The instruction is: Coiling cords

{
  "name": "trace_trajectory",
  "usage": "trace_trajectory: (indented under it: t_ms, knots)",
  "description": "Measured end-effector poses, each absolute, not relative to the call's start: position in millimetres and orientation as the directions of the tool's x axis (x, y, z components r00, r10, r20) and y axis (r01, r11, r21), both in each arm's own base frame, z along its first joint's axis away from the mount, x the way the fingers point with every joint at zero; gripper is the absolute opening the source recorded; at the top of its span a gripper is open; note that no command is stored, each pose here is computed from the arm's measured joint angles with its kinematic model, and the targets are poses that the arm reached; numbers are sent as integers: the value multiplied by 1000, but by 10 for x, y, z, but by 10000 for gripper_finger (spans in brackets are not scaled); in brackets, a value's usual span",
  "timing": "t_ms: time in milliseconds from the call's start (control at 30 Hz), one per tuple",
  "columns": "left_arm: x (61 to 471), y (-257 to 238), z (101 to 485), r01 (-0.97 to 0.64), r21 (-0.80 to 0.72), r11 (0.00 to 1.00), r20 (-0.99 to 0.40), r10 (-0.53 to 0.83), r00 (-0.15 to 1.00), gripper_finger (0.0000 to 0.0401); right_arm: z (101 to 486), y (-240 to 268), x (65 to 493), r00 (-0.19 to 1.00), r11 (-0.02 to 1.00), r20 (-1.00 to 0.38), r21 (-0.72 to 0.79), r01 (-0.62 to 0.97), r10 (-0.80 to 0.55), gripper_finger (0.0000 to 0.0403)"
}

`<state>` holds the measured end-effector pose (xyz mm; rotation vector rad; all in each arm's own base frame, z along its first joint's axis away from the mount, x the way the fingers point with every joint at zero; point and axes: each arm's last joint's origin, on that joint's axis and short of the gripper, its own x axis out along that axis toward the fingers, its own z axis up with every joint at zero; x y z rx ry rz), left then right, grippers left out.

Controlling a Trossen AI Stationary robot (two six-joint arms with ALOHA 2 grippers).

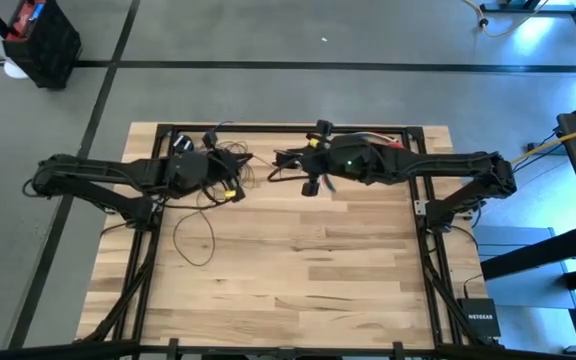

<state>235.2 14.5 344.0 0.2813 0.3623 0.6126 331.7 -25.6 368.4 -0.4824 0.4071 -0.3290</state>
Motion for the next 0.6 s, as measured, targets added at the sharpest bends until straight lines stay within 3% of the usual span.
trace_trajectory:
  t_ms: [233, 433, 600]
  knots:
    - [2312, 314, 3434, -592, 361, 720, -215, 682, 699, 5, 3705, -202, 3303, 909, 881, -306, -458, 119, -282, 2]
    - [2160, 292, 3591, -602, 335, 725, -148, 671, 726, 5, 3658, -213, 3282, 885, 877, -355, -468, 112, -302, 2]
    - [2122, 278, 3592, -561, 289, 776, -170, 618, 768, 5, 3718, -203, 3303, 910, 876, -296, -465, 129, -292, 2]
